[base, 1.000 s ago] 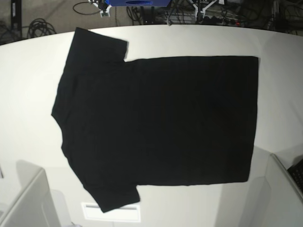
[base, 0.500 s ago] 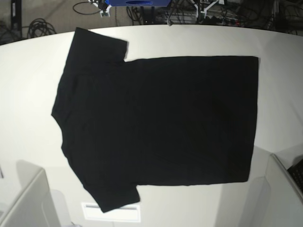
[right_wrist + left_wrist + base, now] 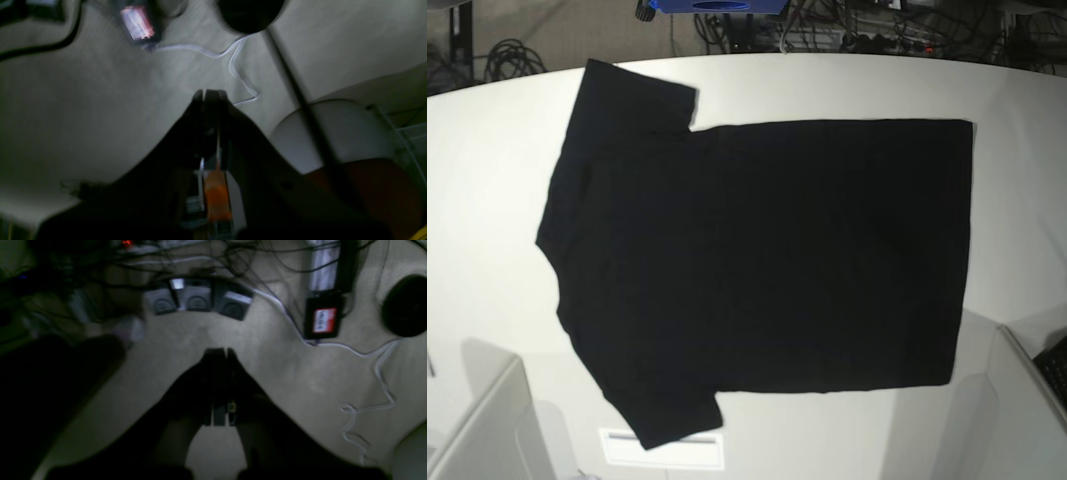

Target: Fold the T-shirt properly

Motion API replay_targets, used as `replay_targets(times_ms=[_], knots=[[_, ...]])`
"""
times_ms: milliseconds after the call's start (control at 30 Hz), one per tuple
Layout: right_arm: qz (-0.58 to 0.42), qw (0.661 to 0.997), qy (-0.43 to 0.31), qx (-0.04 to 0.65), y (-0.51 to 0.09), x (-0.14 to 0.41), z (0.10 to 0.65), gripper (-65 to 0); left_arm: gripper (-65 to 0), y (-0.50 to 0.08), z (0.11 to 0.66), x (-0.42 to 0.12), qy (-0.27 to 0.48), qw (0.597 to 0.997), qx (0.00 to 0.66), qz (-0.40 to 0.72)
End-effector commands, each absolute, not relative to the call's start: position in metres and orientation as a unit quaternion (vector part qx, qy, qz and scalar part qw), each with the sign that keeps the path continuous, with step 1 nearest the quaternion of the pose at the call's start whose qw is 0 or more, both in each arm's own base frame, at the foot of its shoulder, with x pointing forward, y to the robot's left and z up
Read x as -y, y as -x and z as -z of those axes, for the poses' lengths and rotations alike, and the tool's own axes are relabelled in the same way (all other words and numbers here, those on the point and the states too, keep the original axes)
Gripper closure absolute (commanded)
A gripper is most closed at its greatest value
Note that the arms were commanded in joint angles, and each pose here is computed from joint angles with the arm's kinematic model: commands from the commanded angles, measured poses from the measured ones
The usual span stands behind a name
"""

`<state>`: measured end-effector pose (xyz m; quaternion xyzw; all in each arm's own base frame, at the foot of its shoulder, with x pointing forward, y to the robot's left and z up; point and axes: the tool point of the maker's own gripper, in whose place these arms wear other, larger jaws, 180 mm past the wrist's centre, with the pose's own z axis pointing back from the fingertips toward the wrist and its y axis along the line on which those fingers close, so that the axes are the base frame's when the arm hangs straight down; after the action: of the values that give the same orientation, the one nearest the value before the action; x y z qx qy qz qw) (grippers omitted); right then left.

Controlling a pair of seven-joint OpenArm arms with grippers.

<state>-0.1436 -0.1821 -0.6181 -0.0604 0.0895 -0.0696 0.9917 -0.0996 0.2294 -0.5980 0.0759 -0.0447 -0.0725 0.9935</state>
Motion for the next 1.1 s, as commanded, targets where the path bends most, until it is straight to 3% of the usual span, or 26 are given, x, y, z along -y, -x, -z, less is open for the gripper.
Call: replay_targets(times_ms=[0,333,500,667,767,900,1033,1067], knots=[[0.071,0.992,0.067,-0.076,0.140,0.188,0.609,0.0,0.0,0.101,0.590,-0.234,-0.079,0.992,0.055,0.077],[0.163,0.973,0.160,0.022,0.088,0.251,0.496,0.0,0.0,0.072,0.501,-0.226,-0.040,0.983,0.161,0.079],[0.163,0.953,0.217,0.134,0.030,0.287,0.429,0.0,0.0,0.038,0.450,-0.212,0.017,0.975,0.220,0.039],[0.160,0.931,0.222,0.240,-0.043,0.292,0.394,0.0,0.0,0.002,0.408,-0.182,0.061,0.958,0.279,0.040],[0.140,0.927,0.191,0.291,-0.092,0.283,0.390,0.0,0.0,-0.016,0.395,-0.176,0.069,0.949,0.306,0.039],[0.057,0.931,0.095,0.348,-0.146,0.243,0.385,0.0,0.0,-0.048,0.384,-0.199,0.037,0.935,0.353,0.005],[0.088,0.925,-0.005,0.371,-0.171,0.217,0.379,0.0,0.0,-0.074,0.366,-0.248,-0.003,0.912,0.400,-0.093],[0.107,0.923,-0.023,0.370,-0.172,0.219,0.377,-9.0,0.0,-0.078,0.362,-0.258,-0.009,0.906,0.409,-0.110]])
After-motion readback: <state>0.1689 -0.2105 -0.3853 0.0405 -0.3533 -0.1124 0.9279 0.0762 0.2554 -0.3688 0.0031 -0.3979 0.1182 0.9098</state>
